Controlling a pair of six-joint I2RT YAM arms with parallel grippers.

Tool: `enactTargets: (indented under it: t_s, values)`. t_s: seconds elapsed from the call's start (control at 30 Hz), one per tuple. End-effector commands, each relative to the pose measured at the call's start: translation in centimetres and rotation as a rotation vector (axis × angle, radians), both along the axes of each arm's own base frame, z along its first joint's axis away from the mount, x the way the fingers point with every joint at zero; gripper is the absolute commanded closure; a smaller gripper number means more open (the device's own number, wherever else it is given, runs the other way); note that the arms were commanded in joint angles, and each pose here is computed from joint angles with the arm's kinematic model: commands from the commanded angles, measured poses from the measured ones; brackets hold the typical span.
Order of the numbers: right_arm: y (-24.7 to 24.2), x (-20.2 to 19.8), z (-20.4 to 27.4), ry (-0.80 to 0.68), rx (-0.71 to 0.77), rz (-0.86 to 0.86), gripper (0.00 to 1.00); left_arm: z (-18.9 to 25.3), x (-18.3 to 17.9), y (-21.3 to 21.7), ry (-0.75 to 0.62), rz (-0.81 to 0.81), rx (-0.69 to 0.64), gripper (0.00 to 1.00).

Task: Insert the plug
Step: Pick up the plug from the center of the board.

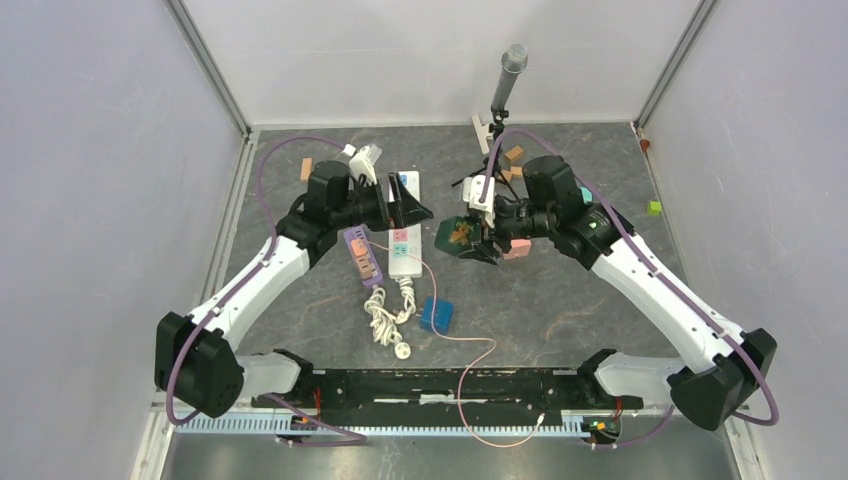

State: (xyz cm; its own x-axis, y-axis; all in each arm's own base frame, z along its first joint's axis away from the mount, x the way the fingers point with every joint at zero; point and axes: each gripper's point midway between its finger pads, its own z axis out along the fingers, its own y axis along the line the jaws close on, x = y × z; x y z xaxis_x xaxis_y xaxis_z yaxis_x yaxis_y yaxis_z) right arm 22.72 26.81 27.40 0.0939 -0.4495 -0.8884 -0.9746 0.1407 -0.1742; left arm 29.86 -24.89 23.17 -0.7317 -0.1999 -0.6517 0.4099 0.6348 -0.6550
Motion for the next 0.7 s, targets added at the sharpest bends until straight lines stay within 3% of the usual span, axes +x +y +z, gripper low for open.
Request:
enactTargets:
  t_s: [0.0, 0.1, 0.27, 0.67]
  values:
    - [0.8, -0.7, 1.9, -0.019, 0.033, 0.085, 1.0, 4.9, -0.9, -1.8, 0.075, -0.12, -0.242, 0.0]
    - [0.8, -0.1, 2.1, -0.048, 0.034, 0.069, 1.0, 6.2, -1.7, -2.4, 0.188, -0.182, -0.368, 0.0]
    - [0.8, 0.5, 2.4, -0.079, 0.044, 0.046, 1.0, 6.6, -3.2, -3.2, 0.334, -0.226, -0.434, 0.0]
    - [1.0, 0.8, 2.2, -0.077, 0.051, 0.033, 1.0, 5.2, -6.9, -5.9, 0.445, -0.312, -0.334, 0.0]
